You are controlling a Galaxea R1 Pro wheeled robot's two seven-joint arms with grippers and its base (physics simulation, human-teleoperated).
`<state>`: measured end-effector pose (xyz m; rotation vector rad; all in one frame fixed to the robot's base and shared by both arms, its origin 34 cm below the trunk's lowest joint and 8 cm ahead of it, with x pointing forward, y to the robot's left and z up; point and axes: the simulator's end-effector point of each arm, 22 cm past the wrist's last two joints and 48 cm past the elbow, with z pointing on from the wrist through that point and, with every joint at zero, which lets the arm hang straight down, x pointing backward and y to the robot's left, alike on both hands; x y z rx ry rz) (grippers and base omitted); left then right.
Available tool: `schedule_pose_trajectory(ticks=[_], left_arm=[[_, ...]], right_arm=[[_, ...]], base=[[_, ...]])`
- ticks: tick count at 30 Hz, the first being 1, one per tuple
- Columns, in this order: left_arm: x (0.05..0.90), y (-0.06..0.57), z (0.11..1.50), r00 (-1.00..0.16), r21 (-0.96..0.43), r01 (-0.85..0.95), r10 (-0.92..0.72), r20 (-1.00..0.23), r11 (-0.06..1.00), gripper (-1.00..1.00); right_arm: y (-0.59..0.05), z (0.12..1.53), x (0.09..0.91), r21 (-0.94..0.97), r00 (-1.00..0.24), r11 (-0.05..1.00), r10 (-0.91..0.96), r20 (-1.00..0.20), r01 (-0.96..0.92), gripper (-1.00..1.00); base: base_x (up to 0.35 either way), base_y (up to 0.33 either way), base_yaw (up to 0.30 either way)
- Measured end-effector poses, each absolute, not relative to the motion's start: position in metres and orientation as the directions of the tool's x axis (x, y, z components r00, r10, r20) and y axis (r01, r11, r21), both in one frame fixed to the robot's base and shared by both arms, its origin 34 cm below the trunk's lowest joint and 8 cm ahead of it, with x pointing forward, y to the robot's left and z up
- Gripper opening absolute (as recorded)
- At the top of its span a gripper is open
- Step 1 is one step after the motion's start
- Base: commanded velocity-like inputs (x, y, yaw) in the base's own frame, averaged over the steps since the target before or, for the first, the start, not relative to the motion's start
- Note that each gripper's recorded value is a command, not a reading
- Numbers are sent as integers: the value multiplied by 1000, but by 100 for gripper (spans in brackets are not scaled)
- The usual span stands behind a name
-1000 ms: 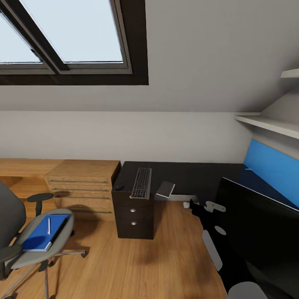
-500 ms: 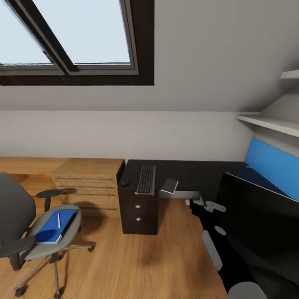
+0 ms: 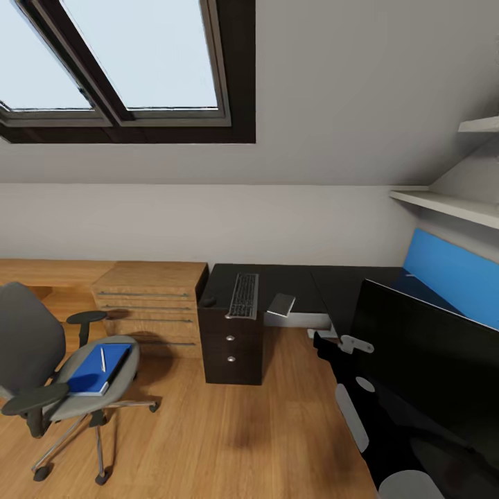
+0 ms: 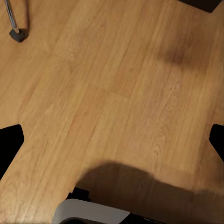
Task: In the bedroom, organize the workspace by keeping the computer under the desk, ensuring the monitor is on the desk, placing the keyboard on the desk next to the monitor, placing the mouse on the desk next to the keyboard, moving the folder from the swivel chair onto the desk next to the mouse, stacking the notebook on top of the folder with the pen on top of the notebook, and positioning the swivel chair next to the desk.
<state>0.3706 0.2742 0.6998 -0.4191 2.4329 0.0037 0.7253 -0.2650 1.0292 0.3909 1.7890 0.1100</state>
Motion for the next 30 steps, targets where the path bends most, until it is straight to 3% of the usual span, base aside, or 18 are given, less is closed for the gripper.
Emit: schedule_pose_trajectory(ticks=[8,30], left_arm=[[370,274,699,-733,-102,-299,-297,-613,949,100],[370,274,699,-733,-102,-299,-297,-612,949,100]], right_arm=[[-264,1029,726,281,-204,938,321,-925,203,100],[-264,1028,726,277,-204,939,318,-926,203,100]], base=[[-123,-38,0],[-324,-13,0]])
